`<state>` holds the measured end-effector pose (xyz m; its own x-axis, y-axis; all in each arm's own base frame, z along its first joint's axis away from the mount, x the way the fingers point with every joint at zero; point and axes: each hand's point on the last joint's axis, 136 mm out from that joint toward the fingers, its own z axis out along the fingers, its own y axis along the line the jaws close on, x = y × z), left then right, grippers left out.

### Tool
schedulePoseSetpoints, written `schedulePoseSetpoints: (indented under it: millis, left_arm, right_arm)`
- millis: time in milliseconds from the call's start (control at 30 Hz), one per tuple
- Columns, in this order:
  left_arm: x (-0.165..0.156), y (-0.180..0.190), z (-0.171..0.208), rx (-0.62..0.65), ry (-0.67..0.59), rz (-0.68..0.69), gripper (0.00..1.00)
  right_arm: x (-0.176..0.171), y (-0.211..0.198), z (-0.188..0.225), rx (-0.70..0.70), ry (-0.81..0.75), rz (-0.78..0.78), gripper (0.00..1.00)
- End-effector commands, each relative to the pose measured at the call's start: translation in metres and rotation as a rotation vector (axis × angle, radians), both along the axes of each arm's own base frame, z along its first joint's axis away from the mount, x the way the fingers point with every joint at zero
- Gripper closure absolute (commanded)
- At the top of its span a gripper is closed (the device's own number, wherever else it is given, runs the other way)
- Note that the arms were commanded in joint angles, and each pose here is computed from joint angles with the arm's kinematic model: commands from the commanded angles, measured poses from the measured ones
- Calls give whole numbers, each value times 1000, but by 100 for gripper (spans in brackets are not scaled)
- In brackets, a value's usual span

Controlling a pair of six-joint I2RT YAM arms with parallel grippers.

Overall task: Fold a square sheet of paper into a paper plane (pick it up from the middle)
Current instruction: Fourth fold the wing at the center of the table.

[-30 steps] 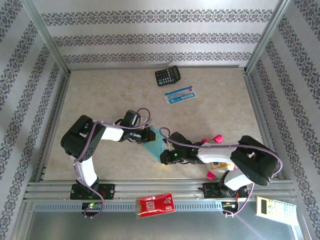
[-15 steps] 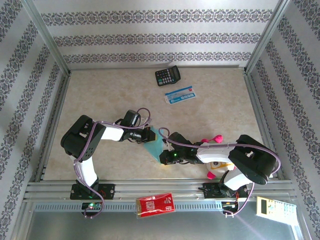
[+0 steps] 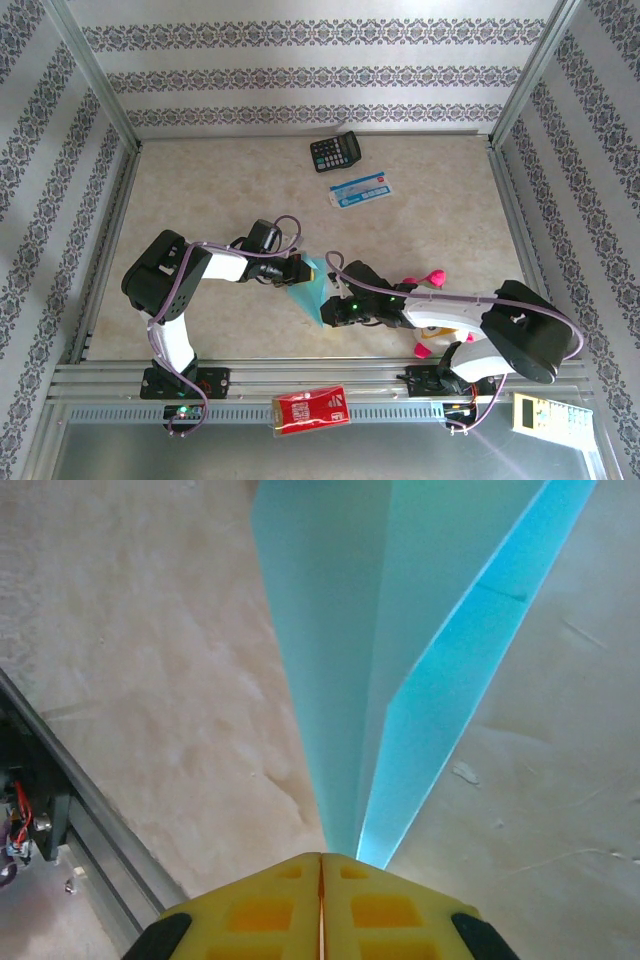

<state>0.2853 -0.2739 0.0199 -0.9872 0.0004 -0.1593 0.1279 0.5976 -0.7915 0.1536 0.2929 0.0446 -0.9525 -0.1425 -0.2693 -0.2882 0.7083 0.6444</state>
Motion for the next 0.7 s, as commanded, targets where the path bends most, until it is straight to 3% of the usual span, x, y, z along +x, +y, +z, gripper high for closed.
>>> schedulePoseSetpoints:
  millis: [0,300,667]
  left_arm:
    - [-16,34,-50,195,99,51,92]
    - [-16,33,-50,193,101,50,92]
    - [-14,33,-49,192,98,48,92]
  right_arm:
    - [1,9,16,32,-35,34,91]
    - [1,21,6,-8,-7,67,91]
    - [-3,6,-25,-86,56,43,92]
